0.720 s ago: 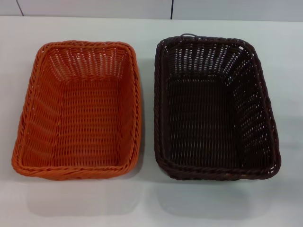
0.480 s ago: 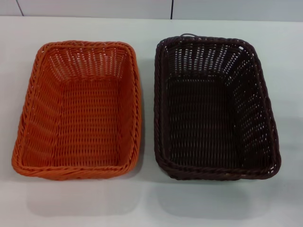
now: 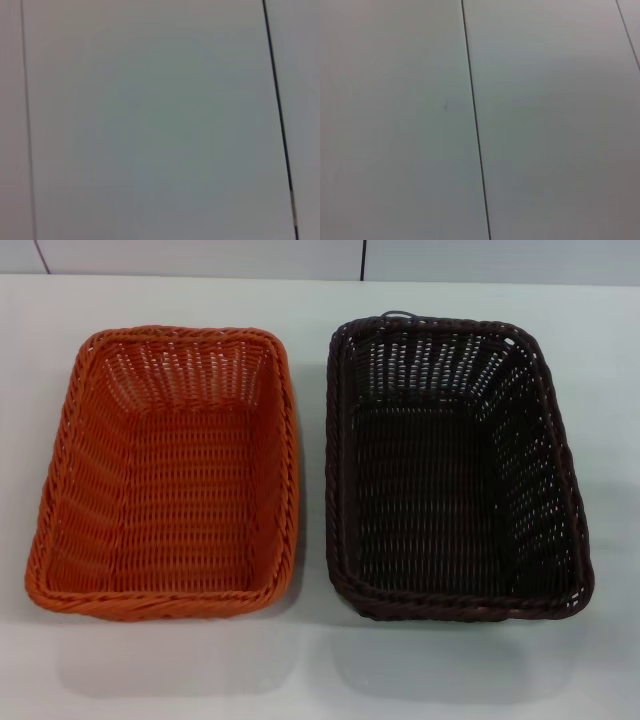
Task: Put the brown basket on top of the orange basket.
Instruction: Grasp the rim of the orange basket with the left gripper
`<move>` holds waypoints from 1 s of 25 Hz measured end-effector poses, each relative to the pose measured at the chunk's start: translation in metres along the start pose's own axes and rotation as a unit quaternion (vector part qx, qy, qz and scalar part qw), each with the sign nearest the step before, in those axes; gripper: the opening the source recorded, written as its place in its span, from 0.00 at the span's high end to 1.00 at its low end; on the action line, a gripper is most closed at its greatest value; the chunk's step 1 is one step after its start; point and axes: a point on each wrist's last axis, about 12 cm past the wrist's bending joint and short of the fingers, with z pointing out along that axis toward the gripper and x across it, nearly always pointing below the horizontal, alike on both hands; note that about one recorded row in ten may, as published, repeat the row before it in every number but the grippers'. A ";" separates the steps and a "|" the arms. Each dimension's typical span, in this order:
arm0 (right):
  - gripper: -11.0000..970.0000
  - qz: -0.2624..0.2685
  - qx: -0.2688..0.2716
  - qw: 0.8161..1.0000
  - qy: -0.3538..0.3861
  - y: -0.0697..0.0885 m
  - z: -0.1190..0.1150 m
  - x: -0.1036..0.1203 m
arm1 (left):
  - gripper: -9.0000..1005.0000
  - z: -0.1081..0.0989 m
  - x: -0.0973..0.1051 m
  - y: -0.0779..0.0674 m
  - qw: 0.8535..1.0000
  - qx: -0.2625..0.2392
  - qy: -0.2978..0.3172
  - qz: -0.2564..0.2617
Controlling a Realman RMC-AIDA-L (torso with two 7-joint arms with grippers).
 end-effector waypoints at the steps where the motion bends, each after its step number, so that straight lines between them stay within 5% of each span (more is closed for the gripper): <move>1: 0.19 0.001 -0.001 1.000 0.000 0.001 0.000 0.000 | 0.16 0.007 -0.007 0.001 1.000 0.007 0.014 0.003; 4: 0.19 0.004 -0.004 1.000 0.003 0.003 0.000 0.000 | 0.17 0.022 -0.029 0.000 0.999 0.025 0.033 0.014; 5: 0.19 0.005 -0.005 1.000 0.004 0.003 0.000 0.000 | 0.17 0.037 -0.060 0.002 0.996 0.045 0.075 0.019; 13: 0.18 0.007 -0.008 1.000 0.014 0.005 0.001 0.003 | 0.17 0.034 -0.134 -0.014 0.977 0.101 0.186 0.017; 18: 0.18 0.009 -0.012 1.000 0.017 0.007 0.003 0.004 | 0.17 0.024 -0.162 -0.018 0.957 0.164 0.238 -0.008; 25: 0.18 0.010 -0.012 1.000 0.020 0.007 0.003 0.004 | 0.17 0.006 -0.162 -0.031 0.926 0.233 0.297 -0.014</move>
